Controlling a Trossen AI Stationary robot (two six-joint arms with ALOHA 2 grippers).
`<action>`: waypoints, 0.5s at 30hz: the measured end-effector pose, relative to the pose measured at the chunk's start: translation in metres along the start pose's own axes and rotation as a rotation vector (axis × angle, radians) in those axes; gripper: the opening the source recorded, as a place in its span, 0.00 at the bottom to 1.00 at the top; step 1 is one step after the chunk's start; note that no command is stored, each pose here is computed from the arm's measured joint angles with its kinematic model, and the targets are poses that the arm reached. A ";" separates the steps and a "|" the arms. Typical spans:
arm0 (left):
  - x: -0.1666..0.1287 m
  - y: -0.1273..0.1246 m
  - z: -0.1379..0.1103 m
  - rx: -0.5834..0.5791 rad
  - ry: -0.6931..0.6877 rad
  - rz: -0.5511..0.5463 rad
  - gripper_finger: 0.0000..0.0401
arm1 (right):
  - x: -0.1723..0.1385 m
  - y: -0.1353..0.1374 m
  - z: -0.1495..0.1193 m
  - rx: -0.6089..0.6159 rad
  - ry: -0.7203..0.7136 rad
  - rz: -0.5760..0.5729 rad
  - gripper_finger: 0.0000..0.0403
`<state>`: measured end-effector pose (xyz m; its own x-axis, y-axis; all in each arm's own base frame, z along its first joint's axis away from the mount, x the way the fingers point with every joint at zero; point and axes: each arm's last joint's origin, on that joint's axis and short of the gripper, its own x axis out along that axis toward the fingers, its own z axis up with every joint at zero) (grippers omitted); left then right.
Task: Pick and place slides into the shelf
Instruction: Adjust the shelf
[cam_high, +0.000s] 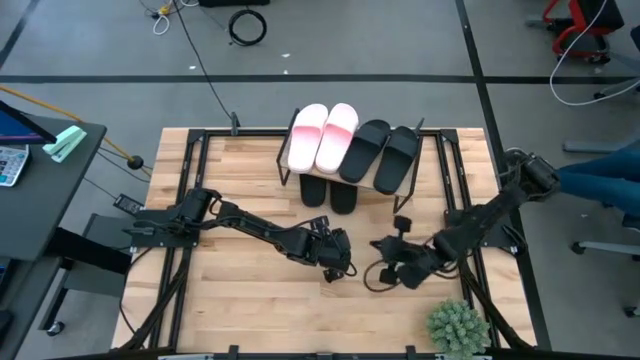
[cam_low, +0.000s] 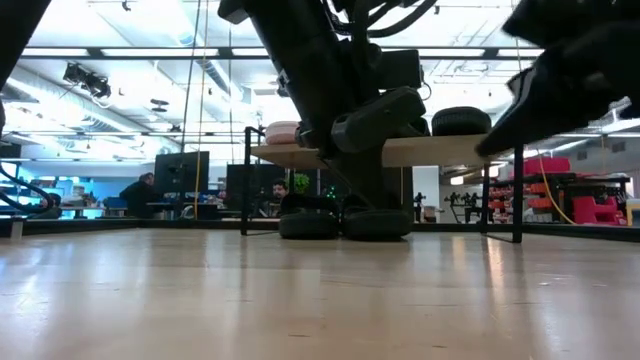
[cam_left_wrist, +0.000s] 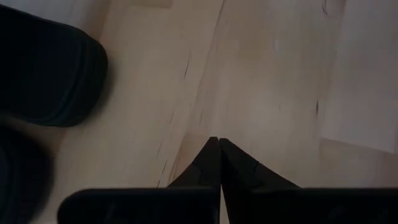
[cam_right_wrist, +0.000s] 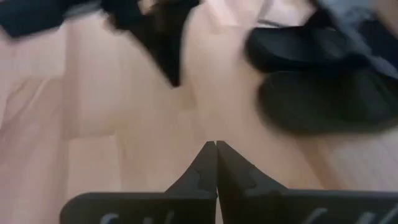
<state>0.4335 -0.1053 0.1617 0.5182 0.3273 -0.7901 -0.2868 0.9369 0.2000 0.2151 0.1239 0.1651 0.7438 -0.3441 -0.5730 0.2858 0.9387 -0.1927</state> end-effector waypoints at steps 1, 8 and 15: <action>0.000 0.000 0.000 0.000 0.000 0.000 0.01 | -0.004 -0.001 -0.001 0.040 -0.013 -0.022 0.00; 0.000 0.000 0.000 0.017 0.000 0.001 0.02 | -0.028 -0.015 -0.014 0.159 -0.018 -0.161 0.00; 0.000 0.001 0.000 0.024 -0.002 0.001 0.03 | -0.034 -0.038 -0.019 0.172 0.022 -0.292 0.00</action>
<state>0.4338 -0.1046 0.1618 0.5194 0.3280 -0.7891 -0.2674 0.9394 0.2145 0.1671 0.0999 0.1767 0.6028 -0.5952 -0.5313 0.5838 0.7830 -0.2148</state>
